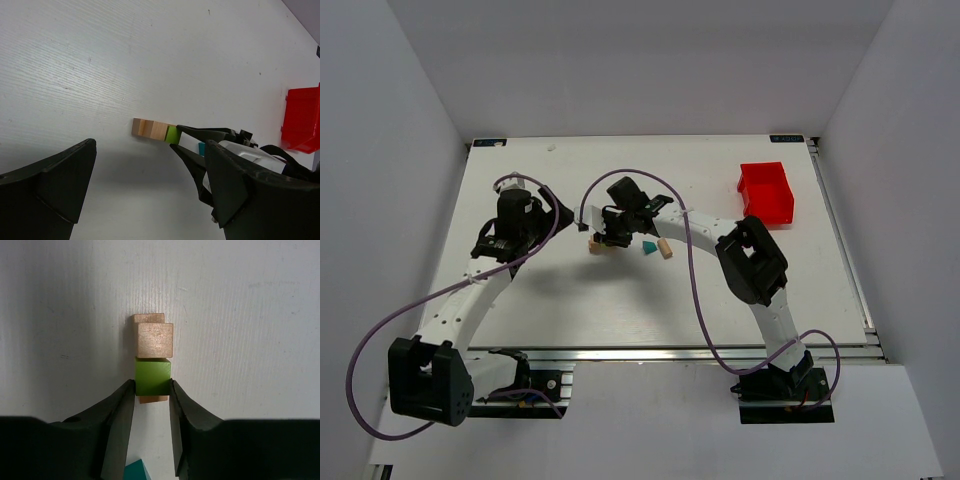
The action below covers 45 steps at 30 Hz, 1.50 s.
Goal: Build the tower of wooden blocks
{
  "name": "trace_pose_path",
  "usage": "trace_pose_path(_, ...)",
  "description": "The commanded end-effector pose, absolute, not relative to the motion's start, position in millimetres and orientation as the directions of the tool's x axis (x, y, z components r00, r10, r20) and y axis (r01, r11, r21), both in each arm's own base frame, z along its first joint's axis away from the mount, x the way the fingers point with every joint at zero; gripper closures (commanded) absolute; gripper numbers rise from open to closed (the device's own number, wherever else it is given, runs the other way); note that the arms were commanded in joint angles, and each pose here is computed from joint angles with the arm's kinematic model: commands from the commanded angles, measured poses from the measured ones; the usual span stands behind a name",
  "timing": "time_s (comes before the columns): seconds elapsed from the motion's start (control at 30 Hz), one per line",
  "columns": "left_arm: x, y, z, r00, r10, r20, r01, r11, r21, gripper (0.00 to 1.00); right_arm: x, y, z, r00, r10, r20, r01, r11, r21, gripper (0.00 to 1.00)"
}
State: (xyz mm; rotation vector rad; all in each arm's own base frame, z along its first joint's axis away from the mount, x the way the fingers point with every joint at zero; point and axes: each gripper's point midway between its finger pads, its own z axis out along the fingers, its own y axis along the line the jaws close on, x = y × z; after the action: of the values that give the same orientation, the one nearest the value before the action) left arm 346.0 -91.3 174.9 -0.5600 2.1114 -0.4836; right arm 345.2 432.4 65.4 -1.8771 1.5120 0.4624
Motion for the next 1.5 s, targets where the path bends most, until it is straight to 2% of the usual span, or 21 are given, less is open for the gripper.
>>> trace_pose_path(0.0, 346, -98, 175, -0.531, -0.536, -0.656, -0.173, 0.827, -0.535, 0.02, 353, 446, 77, 0.285, -0.685, -0.67, -0.946, -0.089, -0.311, 0.62)
trace_pose_path(0.1, 344, -103, 176, -0.546, -0.53, -0.648, -0.153, 0.824, -0.545, 0.02, 354, 445, 78, 0.288, -0.687, -0.667, -0.945, -0.091, -0.315, 0.55)
trace_pose_path(0.17, 344, -103, 176, -0.546, -0.53, -0.648, -0.151, 0.824, -0.546, 0.02, 353, 444, 77, 0.288, -0.69, -0.664, -0.945, -0.093, -0.313, 0.45)
trace_pose_path(0.3, 344, -104, 176, -0.55, -0.528, -0.648, -0.146, 0.824, -0.547, 0.02, 351, 445, 82, 0.308, -0.679, -0.666, -0.941, -0.114, -0.319, 0.33)
trace_pose_path(0.4, 344, -104, 176, -0.55, -0.526, -0.649, -0.144, 0.824, -0.547, 0.02, 348, 448, 89, 0.324, -0.662, -0.676, -0.938, -0.133, -0.319, 0.28)
trace_pose_path(1.07, 338, -101, 187, -0.515, -0.547, -0.66, -0.144, 0.814, -0.563, 0.02, 342, 487, 93, 0.27, -0.557, -0.785, -0.96, -0.09, -0.266, 0.27)
trace_pose_path(1.47, 339, -105, 187, -0.521, -0.547, -0.655, -0.126, 0.809, -0.574, 0.02, 346, 494, 89, 0.262, -0.536, -0.802, -0.962, -0.075, -0.264, 0.35)
